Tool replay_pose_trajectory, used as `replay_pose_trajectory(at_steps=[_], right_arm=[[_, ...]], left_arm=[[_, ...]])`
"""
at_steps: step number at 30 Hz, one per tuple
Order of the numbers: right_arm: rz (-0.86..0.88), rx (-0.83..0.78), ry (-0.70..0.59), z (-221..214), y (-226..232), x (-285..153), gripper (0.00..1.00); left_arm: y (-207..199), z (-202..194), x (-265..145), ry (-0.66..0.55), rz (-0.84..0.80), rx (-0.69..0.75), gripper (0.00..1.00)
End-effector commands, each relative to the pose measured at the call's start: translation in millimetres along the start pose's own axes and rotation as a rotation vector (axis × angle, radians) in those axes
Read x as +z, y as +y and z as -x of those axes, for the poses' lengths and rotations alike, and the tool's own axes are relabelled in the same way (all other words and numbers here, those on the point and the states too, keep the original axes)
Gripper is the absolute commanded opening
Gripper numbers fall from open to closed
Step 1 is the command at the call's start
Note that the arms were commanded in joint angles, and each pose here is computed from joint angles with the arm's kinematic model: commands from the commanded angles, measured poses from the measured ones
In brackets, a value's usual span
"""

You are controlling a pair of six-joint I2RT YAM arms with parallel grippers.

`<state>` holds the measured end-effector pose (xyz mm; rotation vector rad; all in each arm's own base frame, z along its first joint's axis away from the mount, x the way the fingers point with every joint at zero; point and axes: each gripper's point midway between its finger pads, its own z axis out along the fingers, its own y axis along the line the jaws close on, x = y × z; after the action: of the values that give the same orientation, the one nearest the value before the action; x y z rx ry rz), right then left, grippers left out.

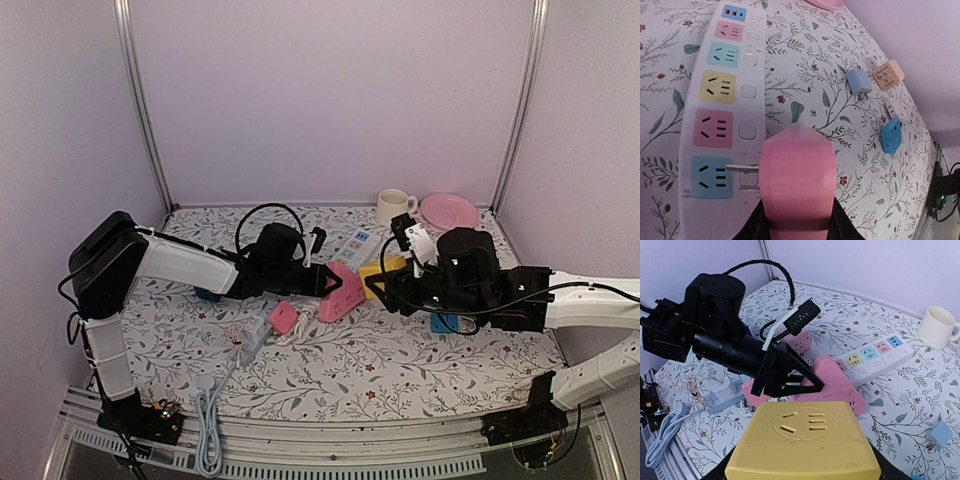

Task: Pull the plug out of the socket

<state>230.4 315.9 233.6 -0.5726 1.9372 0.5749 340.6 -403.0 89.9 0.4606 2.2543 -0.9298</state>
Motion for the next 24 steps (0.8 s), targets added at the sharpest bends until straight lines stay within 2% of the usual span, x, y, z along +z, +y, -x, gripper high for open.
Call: replay_pose_trajectory(at_steps=[1,5,8,17,24], right_arm=[[-0.025,0.123,0.03,-4.9,-29.4,9.0,0.11],[-0.053,0.25,0.118,-32.1,-67.6,20.8,0.11],[-0.057,0.309,0.2,-55.5,-78.6,33.6,0.12],[-0.102,0.383,0.374,-110.6,-90.2,64.8,0.12],[-0.157,0.445,0.429,-133.4,-111.0,71.9,0.16]], left_arm=[[-17.5,35.1,-27.0,-0.1,-0.044,0.046,0.0],[-26.8,49.9,-46.1,-0.14,-0.087,0.033,0.0],[-16.1,58.1,-64.2,-0.185,-0.072,0.004,0.0],[84.0,51.9,-137.3,-0.307,0.134,-0.136,0.0],[141.1,48.5,-190.2,-0.391,0.261,-0.216,0.0]])
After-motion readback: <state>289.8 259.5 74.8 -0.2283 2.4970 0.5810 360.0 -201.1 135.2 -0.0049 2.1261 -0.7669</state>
